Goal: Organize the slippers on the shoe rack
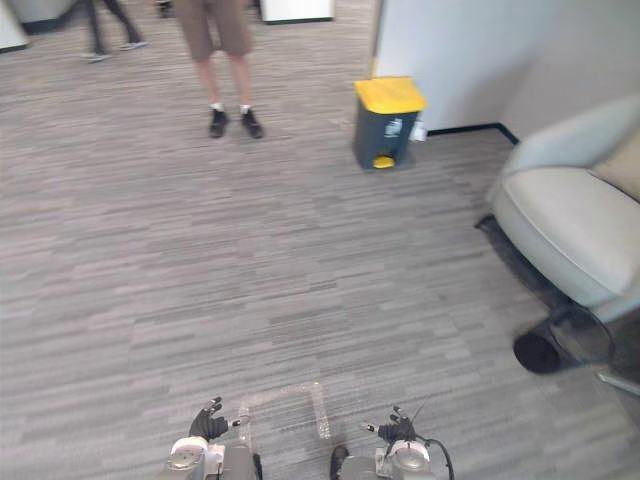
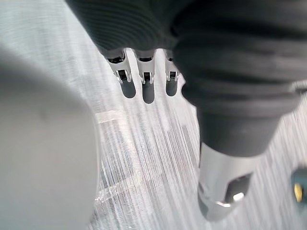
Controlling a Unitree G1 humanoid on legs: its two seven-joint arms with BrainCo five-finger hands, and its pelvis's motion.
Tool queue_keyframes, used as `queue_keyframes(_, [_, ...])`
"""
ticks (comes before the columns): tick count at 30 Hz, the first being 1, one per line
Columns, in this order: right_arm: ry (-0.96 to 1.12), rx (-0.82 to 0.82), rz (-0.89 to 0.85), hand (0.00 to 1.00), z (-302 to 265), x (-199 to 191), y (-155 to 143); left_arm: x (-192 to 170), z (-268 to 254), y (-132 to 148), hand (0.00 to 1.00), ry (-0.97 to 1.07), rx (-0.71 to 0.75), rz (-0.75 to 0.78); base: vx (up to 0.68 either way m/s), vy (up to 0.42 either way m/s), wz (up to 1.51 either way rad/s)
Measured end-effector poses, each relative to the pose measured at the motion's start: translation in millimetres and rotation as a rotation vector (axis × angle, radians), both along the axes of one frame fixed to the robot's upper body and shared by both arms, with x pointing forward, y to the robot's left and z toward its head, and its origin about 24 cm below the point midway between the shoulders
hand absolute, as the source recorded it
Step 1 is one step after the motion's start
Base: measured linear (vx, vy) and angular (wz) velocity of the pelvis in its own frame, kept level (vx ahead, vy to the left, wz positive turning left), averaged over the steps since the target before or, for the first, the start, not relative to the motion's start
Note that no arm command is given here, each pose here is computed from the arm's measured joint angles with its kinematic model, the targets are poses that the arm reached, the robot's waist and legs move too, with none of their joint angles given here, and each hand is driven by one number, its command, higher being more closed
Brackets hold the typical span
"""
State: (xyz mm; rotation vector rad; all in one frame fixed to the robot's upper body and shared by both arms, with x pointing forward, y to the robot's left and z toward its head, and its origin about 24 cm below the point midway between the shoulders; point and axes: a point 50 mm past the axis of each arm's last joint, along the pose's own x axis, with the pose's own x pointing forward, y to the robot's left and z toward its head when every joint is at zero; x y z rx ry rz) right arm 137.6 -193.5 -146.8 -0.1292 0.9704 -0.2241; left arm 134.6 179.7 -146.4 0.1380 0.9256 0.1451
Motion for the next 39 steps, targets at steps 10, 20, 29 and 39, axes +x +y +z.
queue_keyframes(10, [0.015,0.036,0.021,0.00,-3,-5,12,-13,-5,12,0.00,0.058,0.033,-0.005,0.12,0.210,-0.93])
queue_keyframes(20, [0.006,0.000,0.023,0.00,0,0,-1,-8,-7,-9,0.00,0.061,-0.007,-0.071,0.13,0.013,-0.61])
queue_keyframes(29, [0.033,-0.016,0.005,0.00,-2,-5,-8,-8,-5,-5,0.00,0.037,-0.020,-0.043,0.06,0.066,-0.91])
queue_keyframes(39, [0.047,0.021,-0.019,0.00,-6,-11,3,-9,-5,4,0.00,0.048,0.001,-0.031,0.08,0.218,-0.91])
